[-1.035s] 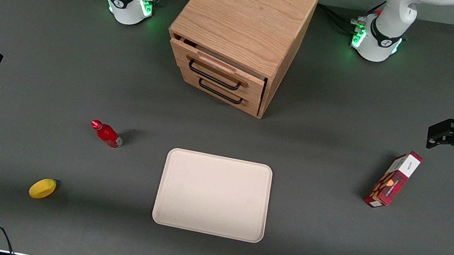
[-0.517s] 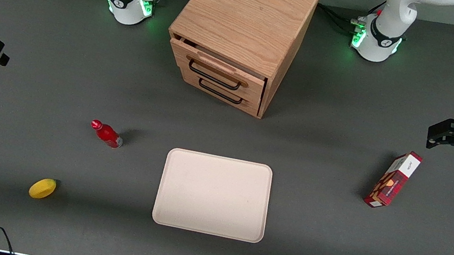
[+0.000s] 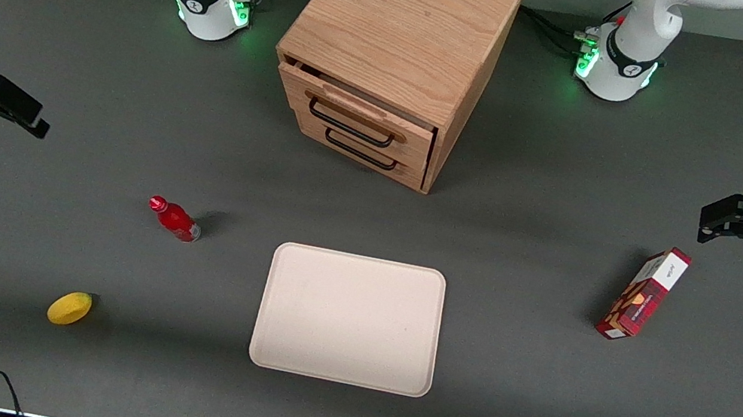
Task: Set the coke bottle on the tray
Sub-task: 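Move the open right gripper down over the red Coca-Cola bottle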
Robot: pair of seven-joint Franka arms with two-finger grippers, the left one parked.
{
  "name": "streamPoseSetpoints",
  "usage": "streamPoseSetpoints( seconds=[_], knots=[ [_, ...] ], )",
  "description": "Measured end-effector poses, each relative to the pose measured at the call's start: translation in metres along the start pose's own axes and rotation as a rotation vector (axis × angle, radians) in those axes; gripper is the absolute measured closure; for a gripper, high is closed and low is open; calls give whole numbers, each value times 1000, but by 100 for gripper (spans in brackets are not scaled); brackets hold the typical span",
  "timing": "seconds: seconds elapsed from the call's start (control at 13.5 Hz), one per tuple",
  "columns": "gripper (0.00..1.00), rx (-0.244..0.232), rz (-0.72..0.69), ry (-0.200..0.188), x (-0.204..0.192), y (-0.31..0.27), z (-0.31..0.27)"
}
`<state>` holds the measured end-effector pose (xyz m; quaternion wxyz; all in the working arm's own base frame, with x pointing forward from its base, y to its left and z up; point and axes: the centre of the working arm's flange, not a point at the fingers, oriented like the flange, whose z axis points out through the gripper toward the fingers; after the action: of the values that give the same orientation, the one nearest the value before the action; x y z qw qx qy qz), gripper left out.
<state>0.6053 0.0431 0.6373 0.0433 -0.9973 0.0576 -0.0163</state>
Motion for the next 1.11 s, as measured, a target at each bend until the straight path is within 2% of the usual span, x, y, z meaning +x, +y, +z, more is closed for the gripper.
streamPoseSetpoints(
  seconds=[0.22,0.52,0.81,1.11],
  knots=[
    [0,2,6,-5,15,-4,34],
    [0,6,10,14,28,-5,82],
    [0,-34,-43,-27,12,-28,136],
    [0,-77,-92,-7,-10,-43,168]
  ],
)
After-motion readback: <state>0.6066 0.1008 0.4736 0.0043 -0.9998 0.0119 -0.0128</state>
